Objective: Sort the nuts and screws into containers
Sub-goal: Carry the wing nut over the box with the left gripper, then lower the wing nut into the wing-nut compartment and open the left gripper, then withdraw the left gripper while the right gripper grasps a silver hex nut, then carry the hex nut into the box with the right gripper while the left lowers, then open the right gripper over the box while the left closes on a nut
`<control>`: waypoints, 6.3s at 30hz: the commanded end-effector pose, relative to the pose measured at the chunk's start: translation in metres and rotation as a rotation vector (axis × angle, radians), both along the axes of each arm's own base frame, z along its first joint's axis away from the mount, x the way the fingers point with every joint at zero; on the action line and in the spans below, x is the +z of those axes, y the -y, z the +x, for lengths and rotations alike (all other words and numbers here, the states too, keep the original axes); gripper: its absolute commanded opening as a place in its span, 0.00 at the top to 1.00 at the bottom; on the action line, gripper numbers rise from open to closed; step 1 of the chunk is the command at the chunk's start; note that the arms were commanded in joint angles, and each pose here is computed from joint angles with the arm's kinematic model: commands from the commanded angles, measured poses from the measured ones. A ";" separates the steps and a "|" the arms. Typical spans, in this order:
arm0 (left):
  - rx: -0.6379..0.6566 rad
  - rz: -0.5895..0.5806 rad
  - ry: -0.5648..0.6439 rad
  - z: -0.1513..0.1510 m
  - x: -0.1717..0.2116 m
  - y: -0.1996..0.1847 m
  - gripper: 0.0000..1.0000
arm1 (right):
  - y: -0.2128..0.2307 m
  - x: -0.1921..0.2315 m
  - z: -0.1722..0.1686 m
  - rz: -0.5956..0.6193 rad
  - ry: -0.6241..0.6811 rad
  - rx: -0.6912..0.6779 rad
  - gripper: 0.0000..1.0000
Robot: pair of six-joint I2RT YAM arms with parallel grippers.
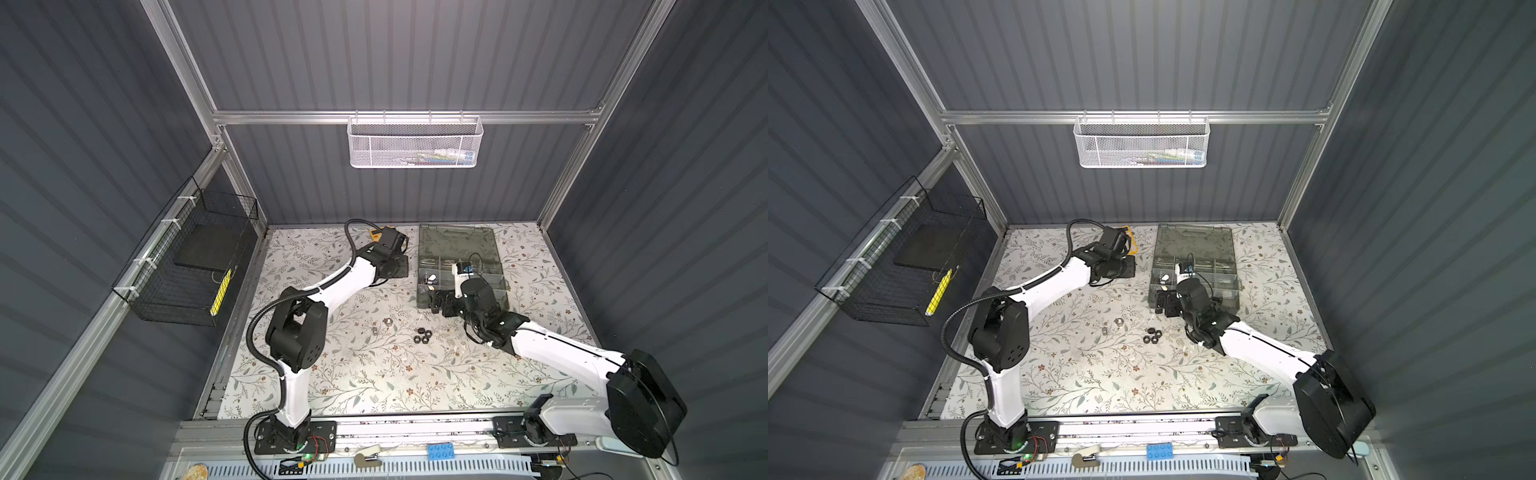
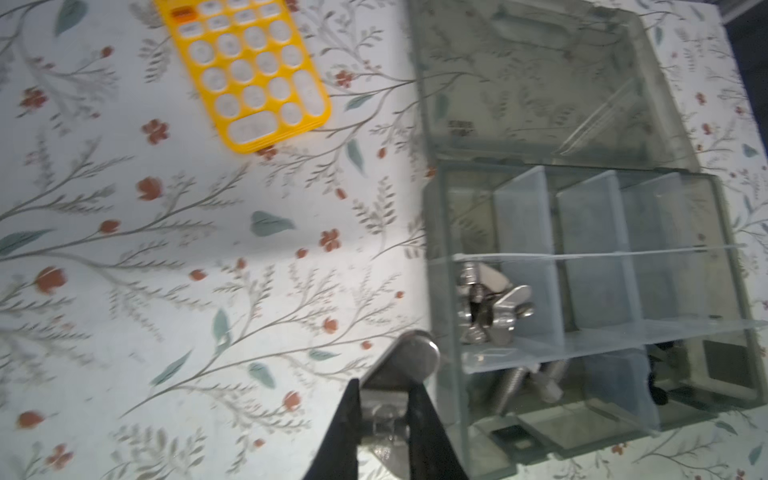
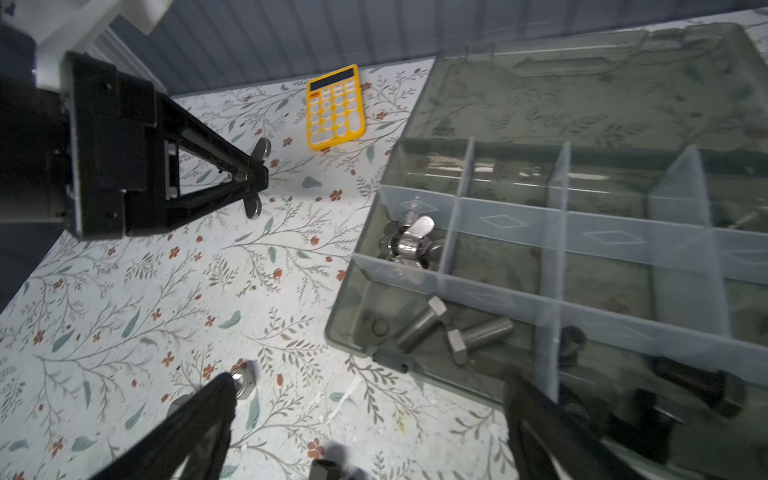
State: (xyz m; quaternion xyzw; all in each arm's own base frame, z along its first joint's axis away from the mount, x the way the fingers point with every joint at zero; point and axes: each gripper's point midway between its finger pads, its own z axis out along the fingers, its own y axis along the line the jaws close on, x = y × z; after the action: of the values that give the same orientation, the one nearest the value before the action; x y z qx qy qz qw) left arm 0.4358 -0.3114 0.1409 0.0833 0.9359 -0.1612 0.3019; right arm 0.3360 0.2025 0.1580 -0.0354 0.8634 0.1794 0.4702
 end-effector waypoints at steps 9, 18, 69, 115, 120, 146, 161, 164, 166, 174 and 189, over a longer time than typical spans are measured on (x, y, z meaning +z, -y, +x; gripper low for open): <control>-0.077 -0.009 -0.026 0.006 -0.027 0.073 0.79 | 0.032 0.007 0.005 0.100 0.009 -0.110 0.01; -0.077 0.015 -0.055 0.010 -0.054 0.077 0.77 | 0.039 0.007 0.006 0.130 -0.002 -0.118 0.01; 0.253 -0.353 -0.166 -0.138 -0.039 -0.157 0.00 | -0.145 -0.107 -0.028 -0.388 -0.424 0.428 0.24; 0.234 -0.404 -0.188 -0.152 -0.050 -0.151 0.00 | -0.069 -0.030 0.043 -0.282 -0.392 0.196 0.86; 0.209 -0.377 -0.180 -0.153 -0.050 -0.141 0.00 | -0.008 -0.035 0.077 -0.259 -0.438 0.046 0.86; 0.129 -0.107 -0.263 -0.156 -0.087 -0.127 0.20 | 0.046 -0.075 0.108 -0.234 -0.546 -0.086 0.58; 0.077 0.098 -0.284 -0.159 -0.094 -0.113 0.38 | 0.027 -0.028 0.049 -0.193 -0.396 -0.015 0.02; 0.065 0.137 -0.290 -0.159 -0.097 -0.109 0.43 | 0.021 -0.024 0.031 -0.181 -0.355 0.022 0.01; 0.059 0.163 -0.293 -0.159 -0.099 -0.108 0.45 | 0.018 -0.020 0.023 -0.171 -0.319 0.038 0.01; 0.044 0.251 -0.293 -0.156 -0.105 -0.106 0.64 | 0.021 -0.025 -0.002 -0.135 -0.296 0.059 0.01; -0.021 0.256 -0.304 -0.147 -0.100 -0.080 0.95 | 0.027 -0.012 -0.009 -0.101 -0.276 0.031 0.01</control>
State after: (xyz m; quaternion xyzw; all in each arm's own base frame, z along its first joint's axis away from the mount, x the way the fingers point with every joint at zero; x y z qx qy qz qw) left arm 0.2843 -0.2211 0.0279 0.0903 0.9852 -0.0447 0.1390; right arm 0.3285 0.1775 0.1376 -0.0577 0.9298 0.1427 0.3343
